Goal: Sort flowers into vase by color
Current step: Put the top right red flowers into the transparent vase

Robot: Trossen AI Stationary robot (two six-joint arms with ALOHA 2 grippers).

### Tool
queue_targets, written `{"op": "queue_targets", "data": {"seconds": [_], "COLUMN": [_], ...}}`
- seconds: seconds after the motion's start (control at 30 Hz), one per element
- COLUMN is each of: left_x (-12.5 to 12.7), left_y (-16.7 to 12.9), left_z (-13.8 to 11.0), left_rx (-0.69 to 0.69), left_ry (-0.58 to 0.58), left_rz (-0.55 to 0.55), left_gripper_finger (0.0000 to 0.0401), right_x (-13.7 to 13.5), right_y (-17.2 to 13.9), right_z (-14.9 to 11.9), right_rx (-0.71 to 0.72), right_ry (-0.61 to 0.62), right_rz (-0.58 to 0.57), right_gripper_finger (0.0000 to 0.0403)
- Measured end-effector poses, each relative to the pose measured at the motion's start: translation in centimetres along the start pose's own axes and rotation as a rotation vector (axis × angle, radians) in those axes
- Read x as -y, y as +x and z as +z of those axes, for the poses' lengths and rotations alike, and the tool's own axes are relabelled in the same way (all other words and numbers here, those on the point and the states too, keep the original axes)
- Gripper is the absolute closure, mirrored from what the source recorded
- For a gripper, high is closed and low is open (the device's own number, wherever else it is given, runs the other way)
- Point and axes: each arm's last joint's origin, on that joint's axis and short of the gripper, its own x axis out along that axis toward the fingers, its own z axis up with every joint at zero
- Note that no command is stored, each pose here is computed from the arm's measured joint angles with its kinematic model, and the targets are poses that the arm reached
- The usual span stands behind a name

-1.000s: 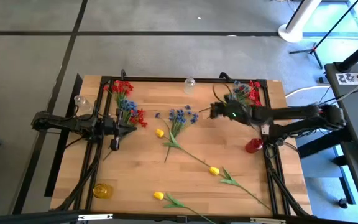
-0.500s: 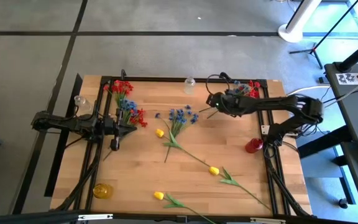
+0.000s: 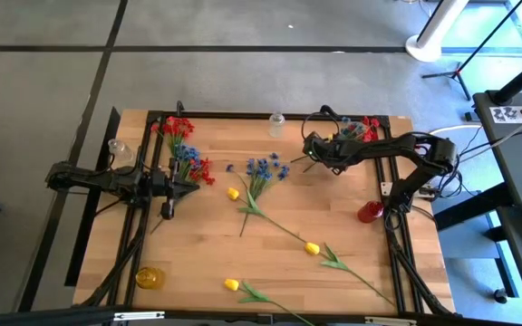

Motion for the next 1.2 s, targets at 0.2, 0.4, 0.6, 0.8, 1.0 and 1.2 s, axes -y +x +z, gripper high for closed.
{"op": "queue_targets", "data": {"seconds": [0.2, 0.4, 0.6, 0.8, 1.0, 1.2], "left_x": [0.0, 0.0, 0.0, 0.0, 0.0, 0.0], "left_y": [0.0, 0.0, 0.0, 0.0, 0.0, 0.0], "left_z": [0.0, 0.0, 0.0, 0.0, 0.0, 0.0], "left_rx": [0.0, 0.0, 0.0, 0.0, 0.0, 0.0], "left_ry": [0.0, 0.0, 0.0, 0.0, 0.0, 0.0], "left_rz": [0.0, 0.0, 0.0, 0.0, 0.0, 0.0], "left_gripper_finger": [0.0399, 0.0399, 0.0399, 0.0399, 0.0399, 0.0399], "right_x": [0.0, 0.3, 0.3, 0.3, 0.2, 0.2], "right_y": [0.0, 0.0, 0.0, -0.1, 0.7, 2.9], "right_z": [0.2, 0.3, 0.3, 0.4, 1.1, 0.6], "right_rx": [0.054, 0.092, 0.106, 0.107, 0.144, 0.132], "right_ry": [0.018, 0.034, 0.07, 0.105, 0.118, 0.136], "right_rz": [0.007, -0.008, -0.006, -0.003, -0.009, -0.023], "right_gripper_finger": [0.0256, 0.0321, 0.0376, 0.0349, 0.0251, 0.0229]}}
